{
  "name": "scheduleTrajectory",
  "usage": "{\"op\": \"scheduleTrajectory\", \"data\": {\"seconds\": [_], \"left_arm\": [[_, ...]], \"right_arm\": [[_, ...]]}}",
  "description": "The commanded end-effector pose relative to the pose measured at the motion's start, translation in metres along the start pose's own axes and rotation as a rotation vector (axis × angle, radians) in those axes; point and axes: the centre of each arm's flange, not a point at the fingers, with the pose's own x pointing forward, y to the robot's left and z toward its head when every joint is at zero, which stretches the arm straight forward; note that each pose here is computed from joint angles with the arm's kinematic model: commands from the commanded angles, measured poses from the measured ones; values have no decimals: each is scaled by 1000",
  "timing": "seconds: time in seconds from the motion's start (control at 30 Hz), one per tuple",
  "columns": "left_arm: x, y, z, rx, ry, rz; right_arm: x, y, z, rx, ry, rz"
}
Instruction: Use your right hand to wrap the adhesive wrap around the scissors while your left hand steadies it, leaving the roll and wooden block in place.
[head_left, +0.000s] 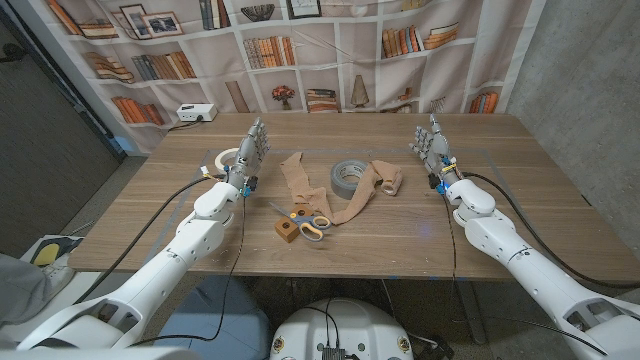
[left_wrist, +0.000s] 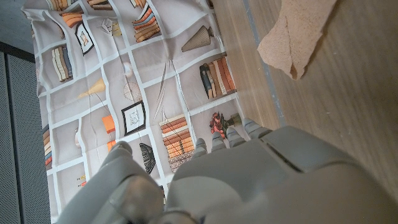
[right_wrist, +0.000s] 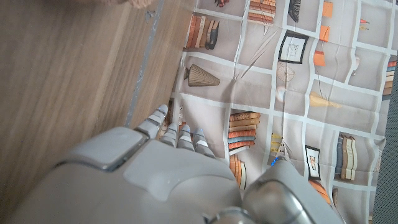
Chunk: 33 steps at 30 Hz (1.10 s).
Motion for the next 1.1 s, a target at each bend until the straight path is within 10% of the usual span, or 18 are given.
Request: {"op": "scheduleTrajectory", "data": {"seconds": [0.03,1.1], "left_arm": [[-1,-1,-2,-3,-1,-12],[-15,8,12,25,-64,6]], "right_arm": [[-2,2,2,-5,7,0],[-6,13,14,-10,-24,-20]]}}
